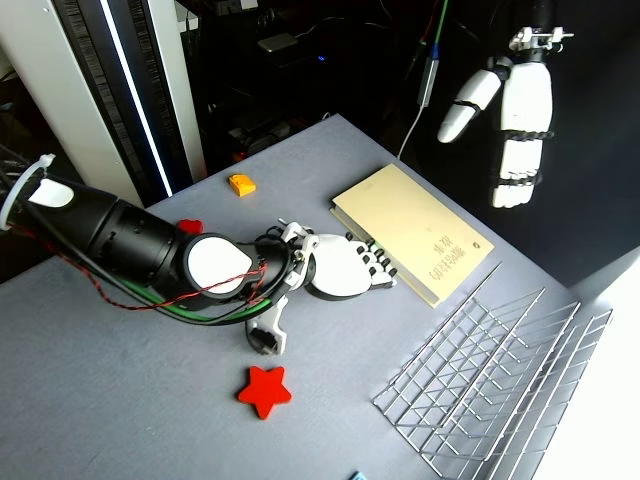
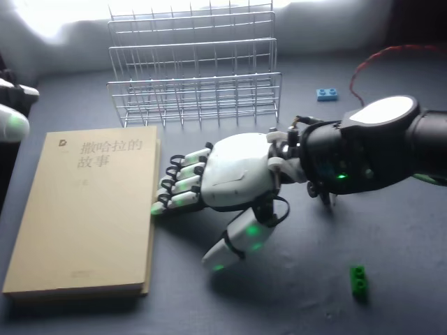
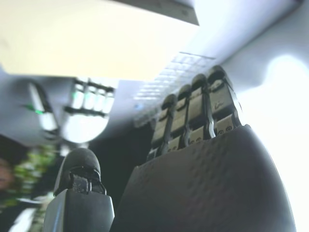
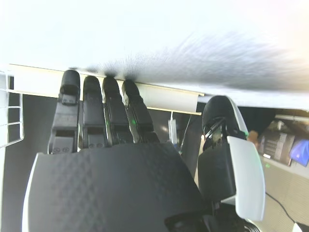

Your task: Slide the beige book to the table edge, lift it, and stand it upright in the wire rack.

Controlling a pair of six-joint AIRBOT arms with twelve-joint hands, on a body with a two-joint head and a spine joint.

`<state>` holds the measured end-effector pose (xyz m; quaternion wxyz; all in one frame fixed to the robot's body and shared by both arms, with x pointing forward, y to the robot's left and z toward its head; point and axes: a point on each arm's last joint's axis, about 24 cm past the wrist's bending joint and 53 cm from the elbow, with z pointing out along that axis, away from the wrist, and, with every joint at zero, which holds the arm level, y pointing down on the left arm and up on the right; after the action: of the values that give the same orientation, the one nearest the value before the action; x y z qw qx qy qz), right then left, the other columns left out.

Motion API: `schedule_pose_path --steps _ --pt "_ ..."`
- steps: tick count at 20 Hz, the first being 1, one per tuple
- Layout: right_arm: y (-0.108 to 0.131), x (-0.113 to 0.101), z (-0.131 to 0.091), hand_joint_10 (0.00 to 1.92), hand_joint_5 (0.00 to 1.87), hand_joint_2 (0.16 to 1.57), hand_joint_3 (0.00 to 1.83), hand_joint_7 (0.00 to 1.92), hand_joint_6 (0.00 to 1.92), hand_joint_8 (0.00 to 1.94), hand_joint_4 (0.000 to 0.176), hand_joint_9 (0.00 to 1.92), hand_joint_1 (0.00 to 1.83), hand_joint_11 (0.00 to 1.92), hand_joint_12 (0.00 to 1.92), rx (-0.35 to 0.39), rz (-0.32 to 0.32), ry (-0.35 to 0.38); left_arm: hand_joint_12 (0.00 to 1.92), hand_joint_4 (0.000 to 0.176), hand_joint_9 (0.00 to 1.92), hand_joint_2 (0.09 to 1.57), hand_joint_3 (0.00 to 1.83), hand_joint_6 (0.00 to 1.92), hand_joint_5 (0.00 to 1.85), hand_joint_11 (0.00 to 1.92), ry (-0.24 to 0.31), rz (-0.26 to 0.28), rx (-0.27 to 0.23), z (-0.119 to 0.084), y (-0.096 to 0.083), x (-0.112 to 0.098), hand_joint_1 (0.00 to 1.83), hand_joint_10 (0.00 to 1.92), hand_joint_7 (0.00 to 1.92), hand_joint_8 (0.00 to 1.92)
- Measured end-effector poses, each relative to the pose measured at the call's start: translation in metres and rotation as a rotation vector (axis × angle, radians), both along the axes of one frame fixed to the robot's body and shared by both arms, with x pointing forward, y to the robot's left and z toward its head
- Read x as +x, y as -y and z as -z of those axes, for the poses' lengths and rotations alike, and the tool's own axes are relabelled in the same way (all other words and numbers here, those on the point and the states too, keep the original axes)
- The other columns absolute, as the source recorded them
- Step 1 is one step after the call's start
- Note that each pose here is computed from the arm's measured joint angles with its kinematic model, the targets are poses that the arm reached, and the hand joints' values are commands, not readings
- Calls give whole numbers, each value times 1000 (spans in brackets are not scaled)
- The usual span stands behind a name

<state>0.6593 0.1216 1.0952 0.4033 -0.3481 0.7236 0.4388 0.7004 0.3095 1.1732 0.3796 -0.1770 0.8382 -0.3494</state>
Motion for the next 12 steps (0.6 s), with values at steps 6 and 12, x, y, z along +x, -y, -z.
schedule_pose_path --steps 6,12 --pt "-16 -3 0 4 106 1152 0 94 2 3 0 90 0 0 347 7 -14 -4 0 0 0 1029 0 0 0 0 -150 -164 -165 18 -10 -4 746 0 0 0" --pt "-35 4 -5 2 123 1156 0 113 1 1 0 95 0 0 334 10 -25 17 0 0 0 1031 0 0 0 0 -226 -314 -282 29 -25 -3 943 0 0 0"
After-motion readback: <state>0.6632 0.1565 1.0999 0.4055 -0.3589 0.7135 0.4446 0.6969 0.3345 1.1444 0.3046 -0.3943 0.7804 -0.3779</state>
